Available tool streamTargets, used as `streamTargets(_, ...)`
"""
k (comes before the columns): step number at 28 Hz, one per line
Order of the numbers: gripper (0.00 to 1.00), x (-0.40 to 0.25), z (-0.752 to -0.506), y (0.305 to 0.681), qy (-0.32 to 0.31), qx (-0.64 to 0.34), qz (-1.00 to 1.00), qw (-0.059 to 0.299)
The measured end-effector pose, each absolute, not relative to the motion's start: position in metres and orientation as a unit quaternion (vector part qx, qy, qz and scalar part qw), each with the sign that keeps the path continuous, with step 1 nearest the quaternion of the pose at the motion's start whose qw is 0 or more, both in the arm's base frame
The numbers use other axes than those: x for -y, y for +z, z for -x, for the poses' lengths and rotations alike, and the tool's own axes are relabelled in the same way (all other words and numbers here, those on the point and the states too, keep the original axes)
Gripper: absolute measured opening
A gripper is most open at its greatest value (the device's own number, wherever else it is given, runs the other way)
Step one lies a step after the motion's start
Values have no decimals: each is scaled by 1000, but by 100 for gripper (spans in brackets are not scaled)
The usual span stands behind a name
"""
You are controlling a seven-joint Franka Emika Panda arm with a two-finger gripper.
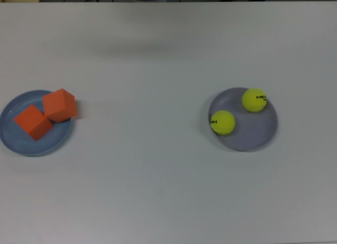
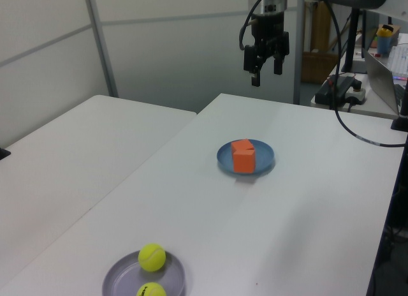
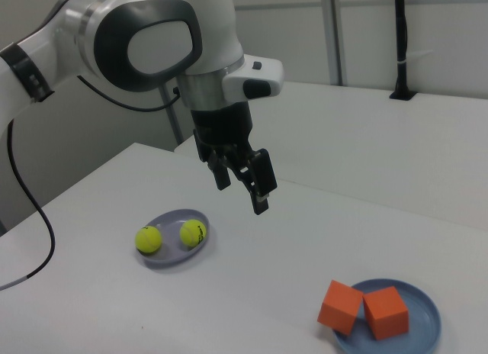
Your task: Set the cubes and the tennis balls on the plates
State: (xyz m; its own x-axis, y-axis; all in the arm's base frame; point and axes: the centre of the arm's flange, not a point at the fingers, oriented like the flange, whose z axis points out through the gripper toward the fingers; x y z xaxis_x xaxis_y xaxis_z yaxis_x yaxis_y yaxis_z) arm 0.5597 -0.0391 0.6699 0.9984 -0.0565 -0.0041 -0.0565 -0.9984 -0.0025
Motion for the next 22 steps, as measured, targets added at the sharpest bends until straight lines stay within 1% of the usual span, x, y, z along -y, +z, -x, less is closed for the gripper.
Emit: streamTargets(22, 100, 37, -560, 668, 4, -30, 1000, 4)
